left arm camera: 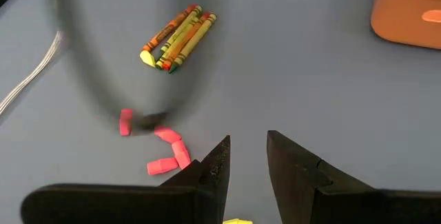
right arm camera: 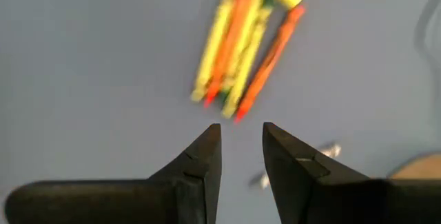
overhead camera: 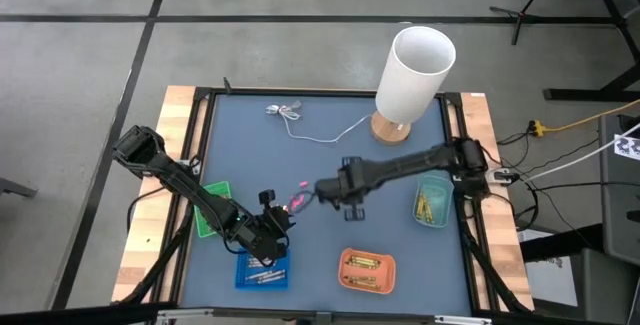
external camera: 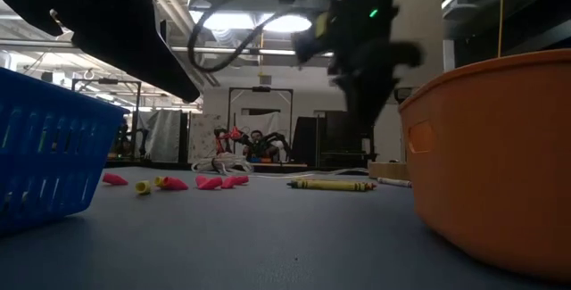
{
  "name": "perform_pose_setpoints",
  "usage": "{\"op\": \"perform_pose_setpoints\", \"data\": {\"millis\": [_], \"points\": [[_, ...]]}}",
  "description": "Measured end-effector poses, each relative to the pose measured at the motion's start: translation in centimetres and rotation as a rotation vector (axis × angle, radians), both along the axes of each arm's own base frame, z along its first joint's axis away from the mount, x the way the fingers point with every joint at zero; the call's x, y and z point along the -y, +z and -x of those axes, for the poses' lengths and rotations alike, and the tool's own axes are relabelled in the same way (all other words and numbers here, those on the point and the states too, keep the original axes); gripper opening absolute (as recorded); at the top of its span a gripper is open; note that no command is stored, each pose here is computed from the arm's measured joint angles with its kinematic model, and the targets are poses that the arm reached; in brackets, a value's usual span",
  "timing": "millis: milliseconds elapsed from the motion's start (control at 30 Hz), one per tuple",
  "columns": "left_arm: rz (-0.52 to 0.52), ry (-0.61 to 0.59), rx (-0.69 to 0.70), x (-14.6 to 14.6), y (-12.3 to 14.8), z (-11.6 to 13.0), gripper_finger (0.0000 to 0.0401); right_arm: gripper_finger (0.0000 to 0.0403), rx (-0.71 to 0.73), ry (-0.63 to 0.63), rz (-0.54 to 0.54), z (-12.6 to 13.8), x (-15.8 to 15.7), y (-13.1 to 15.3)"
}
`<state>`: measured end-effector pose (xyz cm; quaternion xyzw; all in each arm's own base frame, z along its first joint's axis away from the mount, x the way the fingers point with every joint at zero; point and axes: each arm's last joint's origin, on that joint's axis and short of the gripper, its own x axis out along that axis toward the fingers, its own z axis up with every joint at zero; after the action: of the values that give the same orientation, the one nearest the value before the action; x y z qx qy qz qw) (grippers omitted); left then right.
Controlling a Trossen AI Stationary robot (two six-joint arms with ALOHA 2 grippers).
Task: Sort crayons
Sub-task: Put the orange crayon into the green bin
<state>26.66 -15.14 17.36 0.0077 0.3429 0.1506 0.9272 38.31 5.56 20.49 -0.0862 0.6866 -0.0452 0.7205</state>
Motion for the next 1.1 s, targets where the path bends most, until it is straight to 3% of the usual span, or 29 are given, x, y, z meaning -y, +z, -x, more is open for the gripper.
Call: {"op": "perform_pose_setpoints", "data": {"millis": [200, 333, 433, 600, 1100], "points": [[0.0, 0.0, 0.0, 0.0, 0.0, 0.0, 0.0082, 0.0104, 0.074, -0.107, -0.012, -0.7, 4.1, -2.0], [0.003, 0.003, 0.001, 0.0, 0.0, 0.0, 0.0082, 0.0104, 0.082, -0.145, -0.081, -0.5, 5.6, -3.2], [0.019, 0.016, 0.008, 0.0, 0.0, 0.0, 0.0082, 0.0104, 0.103, -0.15, -0.147, -0.6, 5.8, -3.7], [0.034, 0.029, 0.014, 0.0, 0.0, 0.0, 0.0082, 0.0104, 0.166, -0.142, -0.16, -1.0, 5.7, -4.4], [0.039, 0.033, 0.016, 0.0, 0.0, 0.0, 0.0082, 0.0104, 0.187, -0.147, -0.113, -1.0, 5.8, -4.7]]}}
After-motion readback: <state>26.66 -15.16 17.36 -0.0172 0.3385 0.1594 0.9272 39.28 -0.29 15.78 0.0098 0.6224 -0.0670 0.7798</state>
